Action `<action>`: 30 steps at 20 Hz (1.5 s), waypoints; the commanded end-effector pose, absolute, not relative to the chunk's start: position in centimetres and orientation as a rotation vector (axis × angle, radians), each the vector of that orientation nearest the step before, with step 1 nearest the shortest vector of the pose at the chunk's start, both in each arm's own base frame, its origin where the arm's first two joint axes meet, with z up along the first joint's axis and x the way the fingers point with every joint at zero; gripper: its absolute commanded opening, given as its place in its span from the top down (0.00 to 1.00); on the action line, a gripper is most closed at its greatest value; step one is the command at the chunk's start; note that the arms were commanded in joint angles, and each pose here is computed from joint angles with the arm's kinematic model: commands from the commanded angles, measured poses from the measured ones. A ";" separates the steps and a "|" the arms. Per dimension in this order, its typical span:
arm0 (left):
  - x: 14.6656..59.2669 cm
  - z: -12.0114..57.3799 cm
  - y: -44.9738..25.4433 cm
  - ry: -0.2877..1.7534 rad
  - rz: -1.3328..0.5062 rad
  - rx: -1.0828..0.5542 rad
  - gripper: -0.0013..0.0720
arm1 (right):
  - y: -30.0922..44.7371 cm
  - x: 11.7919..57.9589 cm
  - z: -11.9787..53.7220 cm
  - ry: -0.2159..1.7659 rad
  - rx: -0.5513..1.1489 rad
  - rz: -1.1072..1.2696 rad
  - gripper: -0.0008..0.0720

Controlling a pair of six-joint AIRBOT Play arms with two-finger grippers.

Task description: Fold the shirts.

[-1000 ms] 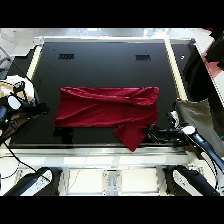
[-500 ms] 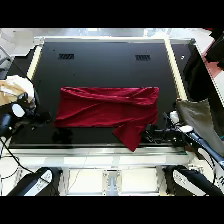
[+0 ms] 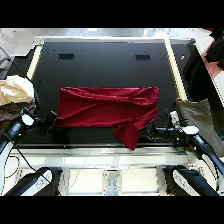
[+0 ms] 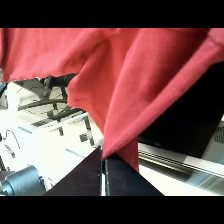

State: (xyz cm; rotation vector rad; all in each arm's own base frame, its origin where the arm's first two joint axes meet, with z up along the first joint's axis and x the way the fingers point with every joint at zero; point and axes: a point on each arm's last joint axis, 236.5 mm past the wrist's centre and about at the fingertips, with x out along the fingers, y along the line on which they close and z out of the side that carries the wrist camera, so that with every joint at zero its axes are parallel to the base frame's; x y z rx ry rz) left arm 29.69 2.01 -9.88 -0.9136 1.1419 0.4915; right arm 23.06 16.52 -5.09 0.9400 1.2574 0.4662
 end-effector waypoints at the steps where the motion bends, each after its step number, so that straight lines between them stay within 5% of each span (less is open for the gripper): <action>1: 30.9 -10.8 1.8 1.105 0.516 -1.001 0.35 | 16.8 22.8 -4.6 1.256 0.940 0.489 0.96; 3: 30.8 -11.0 1.8 1.110 0.519 -1.001 0.35 | 16.8 22.9 -4.6 1.254 0.940 0.487 0.96; 4: 30.8 -11.1 1.8 1.111 0.519 -1.000 0.45 | 16.8 22.9 -4.6 1.253 0.941 0.487 0.96; 6: 30.8 -11.1 1.9 1.113 0.518 -0.992 0.93 | 16.8 23.0 -4.5 1.251 0.945 0.487 0.96; 7: 30.8 -11.1 1.9 1.116 0.501 -0.970 0.97 | 16.8 23.0 -4.4 1.247 0.951 0.487 0.96; 12: 31.7 -9.1 2.0 1.065 0.439 -0.916 0.97 | 17.1 24.5 -2.1 1.200 0.939 0.536 0.96; 21: 32.8 8.1 0.3 0.671 0.094 -0.536 0.97 | 14.6 25.1 6.7 1.099 0.651 0.515 0.96; 26: 36.5 10.5 1.6 0.710 0.099 -0.391 0.97 | 12.0 28.6 7.2 0.994 0.585 0.402 0.96; 30: 40.1 4.8 2.2 0.913 0.125 -0.260 0.97 | 10.6 33.3 5.0 0.992 0.556 0.351 0.96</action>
